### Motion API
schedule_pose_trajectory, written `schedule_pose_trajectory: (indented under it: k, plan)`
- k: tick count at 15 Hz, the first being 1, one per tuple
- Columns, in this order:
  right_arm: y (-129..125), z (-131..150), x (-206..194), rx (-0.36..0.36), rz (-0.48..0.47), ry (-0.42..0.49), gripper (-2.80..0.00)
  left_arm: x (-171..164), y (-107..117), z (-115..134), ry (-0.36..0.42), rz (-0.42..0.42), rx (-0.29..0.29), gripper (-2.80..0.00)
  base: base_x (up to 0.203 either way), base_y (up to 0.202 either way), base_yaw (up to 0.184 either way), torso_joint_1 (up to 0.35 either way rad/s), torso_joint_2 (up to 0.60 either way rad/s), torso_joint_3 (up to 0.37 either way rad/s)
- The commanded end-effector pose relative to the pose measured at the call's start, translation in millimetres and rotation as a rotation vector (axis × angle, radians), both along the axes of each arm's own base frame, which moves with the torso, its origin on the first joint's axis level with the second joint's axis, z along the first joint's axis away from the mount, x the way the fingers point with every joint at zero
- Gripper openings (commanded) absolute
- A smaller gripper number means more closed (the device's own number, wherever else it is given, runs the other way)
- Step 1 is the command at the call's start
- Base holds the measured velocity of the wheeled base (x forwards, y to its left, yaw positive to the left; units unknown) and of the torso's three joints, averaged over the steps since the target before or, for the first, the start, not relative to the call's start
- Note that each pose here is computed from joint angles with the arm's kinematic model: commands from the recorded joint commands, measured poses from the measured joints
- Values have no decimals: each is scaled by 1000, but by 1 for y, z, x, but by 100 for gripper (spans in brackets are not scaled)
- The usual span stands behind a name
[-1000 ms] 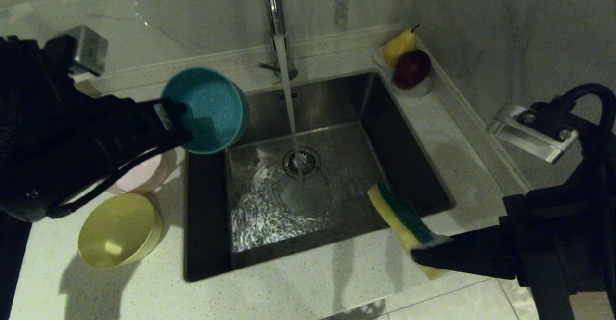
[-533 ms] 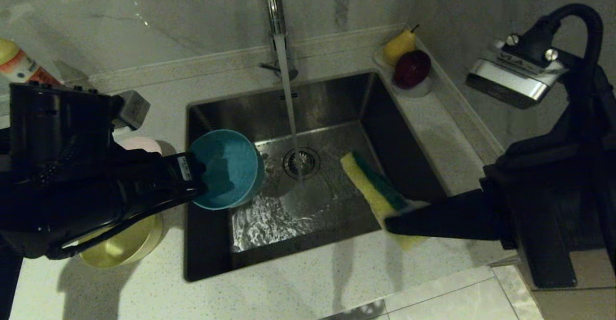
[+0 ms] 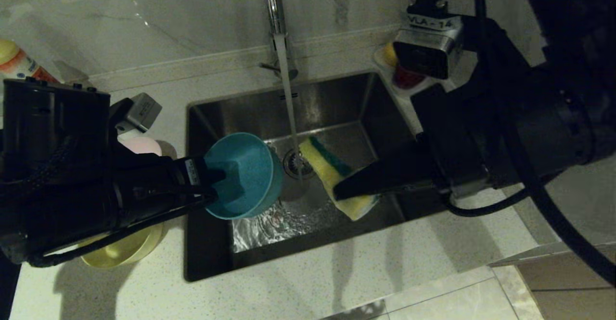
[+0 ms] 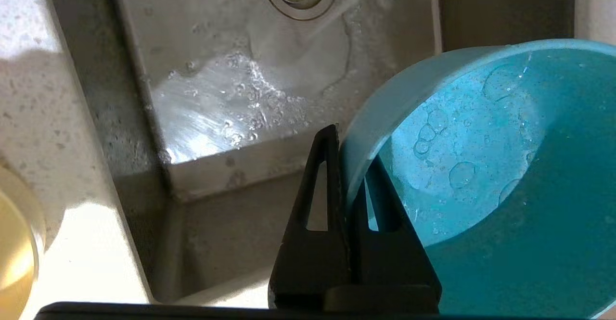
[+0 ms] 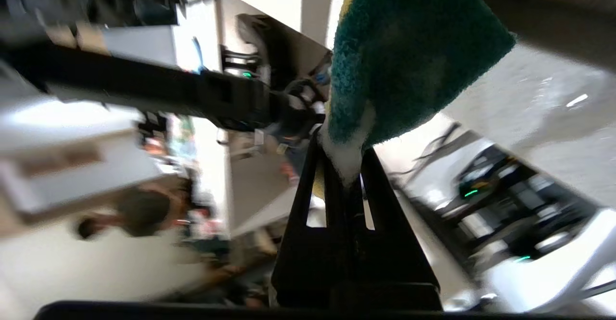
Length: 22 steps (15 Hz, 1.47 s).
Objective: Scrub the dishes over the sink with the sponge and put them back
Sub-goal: Wipe the bowl
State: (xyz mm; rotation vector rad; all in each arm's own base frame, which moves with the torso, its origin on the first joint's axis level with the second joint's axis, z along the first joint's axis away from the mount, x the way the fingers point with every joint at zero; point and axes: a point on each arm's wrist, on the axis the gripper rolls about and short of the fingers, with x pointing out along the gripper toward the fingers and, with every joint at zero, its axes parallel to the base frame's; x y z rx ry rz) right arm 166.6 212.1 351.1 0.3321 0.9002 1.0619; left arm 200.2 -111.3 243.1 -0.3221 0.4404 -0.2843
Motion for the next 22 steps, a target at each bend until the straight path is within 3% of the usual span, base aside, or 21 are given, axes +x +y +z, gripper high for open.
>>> schedule_pose_trajectory:
  k: [1,5,8,11,14,17,19,22]
  plan:
    - [26,-11,20,-19,-33,108,-280,5,-6,1,-3,0,6,-280,0,0,0,0,0,0]
    - [40,-25,29,-52,-36,150,-280,6,-11,7,-17,40,30,-280,0,0,0,0,0,0]
    - [43,-30,32,-62,-37,158,-280,6,-30,-6,-18,86,137,-280,0,0,0,0,0,0]
    - [49,-34,36,-60,-36,156,-280,-6,-46,-13,-24,27,184,-280,0,0,0,0,0,0]
    - [49,-35,38,-58,-38,155,-280,-10,-48,-25,-7,10,235,-280,0,0,0,0,0,0]
    - [51,-37,39,-62,-39,157,-280,-7,-54,-34,-47,2,239,-280,0,0,0,0,0,0]
    - [47,-32,36,-54,-41,150,-280,-2,-58,-39,-65,44,258,-280,0,0,0,0,0,0]
    - [51,-39,39,-72,-42,165,-280,-1,-58,-36,-90,54,242,-280,0,0,0,0,0,0]
